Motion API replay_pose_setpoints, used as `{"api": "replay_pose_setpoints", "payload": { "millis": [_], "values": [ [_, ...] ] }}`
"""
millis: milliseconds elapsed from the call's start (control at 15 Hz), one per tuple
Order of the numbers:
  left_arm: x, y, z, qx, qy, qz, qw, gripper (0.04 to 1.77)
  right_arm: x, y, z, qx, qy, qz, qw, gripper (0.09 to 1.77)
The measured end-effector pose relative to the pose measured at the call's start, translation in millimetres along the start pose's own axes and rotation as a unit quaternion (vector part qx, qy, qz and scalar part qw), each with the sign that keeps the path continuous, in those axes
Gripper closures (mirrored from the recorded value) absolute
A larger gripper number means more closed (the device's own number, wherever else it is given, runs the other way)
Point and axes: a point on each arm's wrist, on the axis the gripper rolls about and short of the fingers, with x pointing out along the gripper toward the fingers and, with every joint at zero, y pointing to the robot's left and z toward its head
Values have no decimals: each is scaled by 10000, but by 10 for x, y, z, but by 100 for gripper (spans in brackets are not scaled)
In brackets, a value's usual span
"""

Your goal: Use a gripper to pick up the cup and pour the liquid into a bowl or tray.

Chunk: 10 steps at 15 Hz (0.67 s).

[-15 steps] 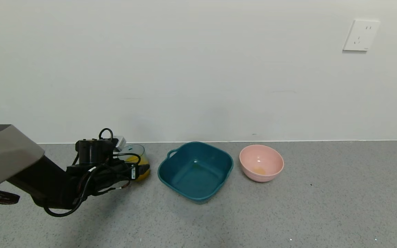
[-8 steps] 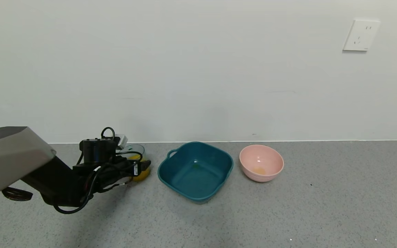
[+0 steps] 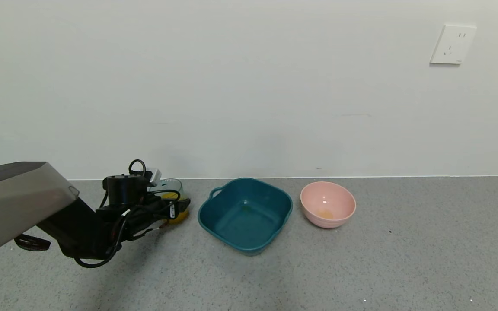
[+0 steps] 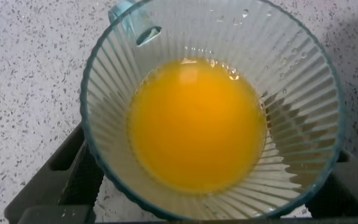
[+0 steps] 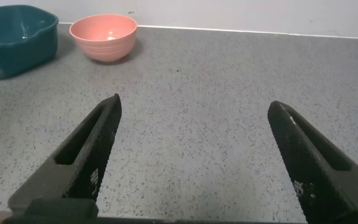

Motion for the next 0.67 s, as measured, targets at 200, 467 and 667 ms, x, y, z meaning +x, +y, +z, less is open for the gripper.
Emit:
{"api": "replay_pose_setpoints", "payload": {
  "millis": [200,467,667],
  "values": [
    [46,6,1,9,-22,13,10000,9,0,0,1,-2,-2,2,10000,15],
    [83,15,-15,15,-10,24,10000,9,0,0,-2,0,4,0,10000,15],
    [93,18,-29,15,9,27,10000,45,0,0,-2,0,4,2,10000,15]
  ]
}}
